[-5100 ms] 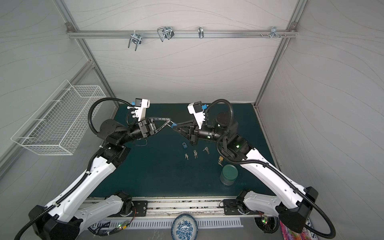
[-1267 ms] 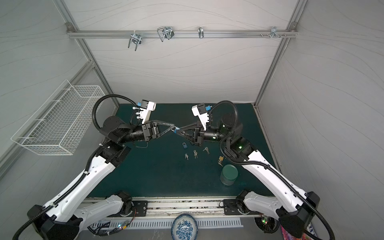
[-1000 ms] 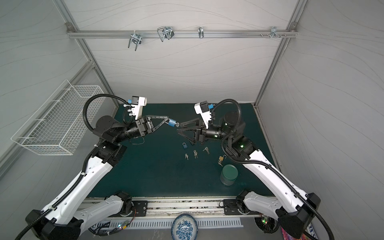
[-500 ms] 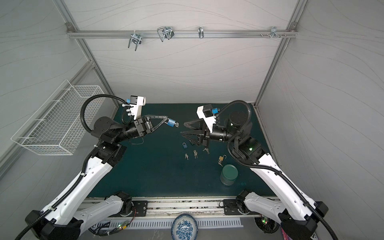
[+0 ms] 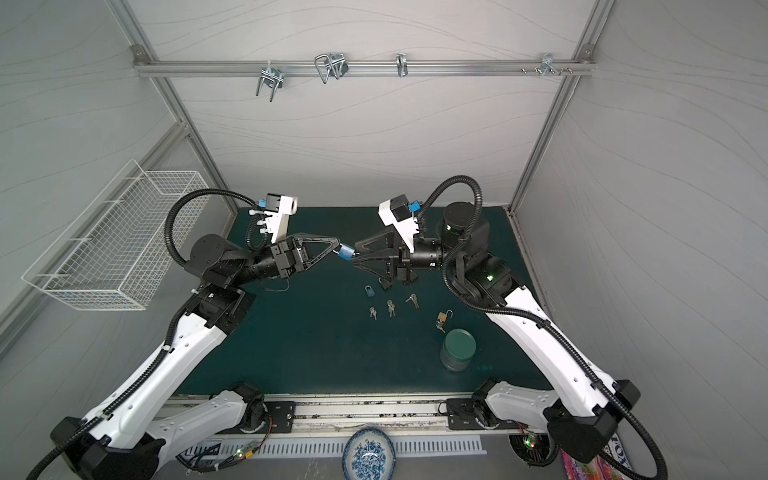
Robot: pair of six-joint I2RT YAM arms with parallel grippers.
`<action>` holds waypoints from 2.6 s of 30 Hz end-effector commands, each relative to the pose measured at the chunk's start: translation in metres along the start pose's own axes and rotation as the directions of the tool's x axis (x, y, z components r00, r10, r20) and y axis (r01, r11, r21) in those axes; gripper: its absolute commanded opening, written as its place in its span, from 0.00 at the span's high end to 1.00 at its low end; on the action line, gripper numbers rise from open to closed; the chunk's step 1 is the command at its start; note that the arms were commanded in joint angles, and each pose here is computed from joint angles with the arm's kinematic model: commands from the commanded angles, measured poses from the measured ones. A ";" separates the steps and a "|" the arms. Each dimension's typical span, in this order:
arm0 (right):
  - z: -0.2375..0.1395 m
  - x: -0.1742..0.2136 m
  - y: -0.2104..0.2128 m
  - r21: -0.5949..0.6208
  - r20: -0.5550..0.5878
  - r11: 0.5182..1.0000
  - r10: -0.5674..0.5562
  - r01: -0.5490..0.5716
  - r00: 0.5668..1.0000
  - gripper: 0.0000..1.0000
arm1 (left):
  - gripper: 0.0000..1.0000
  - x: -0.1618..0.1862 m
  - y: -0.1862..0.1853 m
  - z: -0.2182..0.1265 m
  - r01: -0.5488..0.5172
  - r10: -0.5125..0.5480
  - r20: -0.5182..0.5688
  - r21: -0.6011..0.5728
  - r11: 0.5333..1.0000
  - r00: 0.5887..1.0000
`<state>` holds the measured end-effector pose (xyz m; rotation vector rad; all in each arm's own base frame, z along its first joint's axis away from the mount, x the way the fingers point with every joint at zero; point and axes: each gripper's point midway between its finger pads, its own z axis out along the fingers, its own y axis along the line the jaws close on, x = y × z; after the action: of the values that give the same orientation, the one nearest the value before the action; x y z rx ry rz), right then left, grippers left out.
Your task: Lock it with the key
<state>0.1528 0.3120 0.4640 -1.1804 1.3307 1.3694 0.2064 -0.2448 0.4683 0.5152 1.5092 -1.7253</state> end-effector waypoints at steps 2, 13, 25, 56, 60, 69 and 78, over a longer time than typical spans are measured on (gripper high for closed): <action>-0.002 0.003 0.008 -0.029 -0.027 0.999 0.031 -0.032 0.999 0.57 | 1.00 -0.012 -0.028 -0.001 -0.090 0.090 0.019 0.053 0.995 0.996; -0.003 0.012 0.007 -0.013 -0.052 0.997 0.071 -0.072 0.996 0.76 | 1.00 -0.013 -0.029 -0.001 -0.098 0.097 0.022 0.047 0.994 0.995; -0.003 0.011 0.002 0.016 -0.049 0.996 0.091 -0.091 0.995 0.95 | 1.00 -0.010 -0.026 -0.002 -0.088 0.088 0.010 0.025 0.996 0.996; -0.020 0.050 0.007 0.086 -0.099 0.988 0.134 -0.126 0.986 1.00 | 1.00 -0.024 -0.033 -0.015 -0.140 0.141 0.057 -0.028 0.990 0.988; -0.019 0.054 0.010 0.062 -0.094 0.983 0.176 -0.170 0.980 1.00 | 1.00 -0.026 -0.036 -0.017 -0.154 0.156 0.061 -0.026 0.988 0.986; -0.011 0.041 0.015 -0.037 -0.029 0.912 0.408 -0.409 0.912 1.00 | 1.00 -0.025 -0.037 -0.017 -0.178 0.180 0.055 -0.025 0.984 0.982; -0.017 0.067 -0.007 0.135 -0.069 0.927 0.362 -0.351 0.930 1.00 | 1.00 -0.023 -0.016 -0.020 -0.162 0.170 0.052 -0.133 0.978 0.984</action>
<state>0.1433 0.3006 0.4029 -0.9620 1.7172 1.5877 0.2058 -0.2252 0.4767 0.4996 1.5166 -1.5690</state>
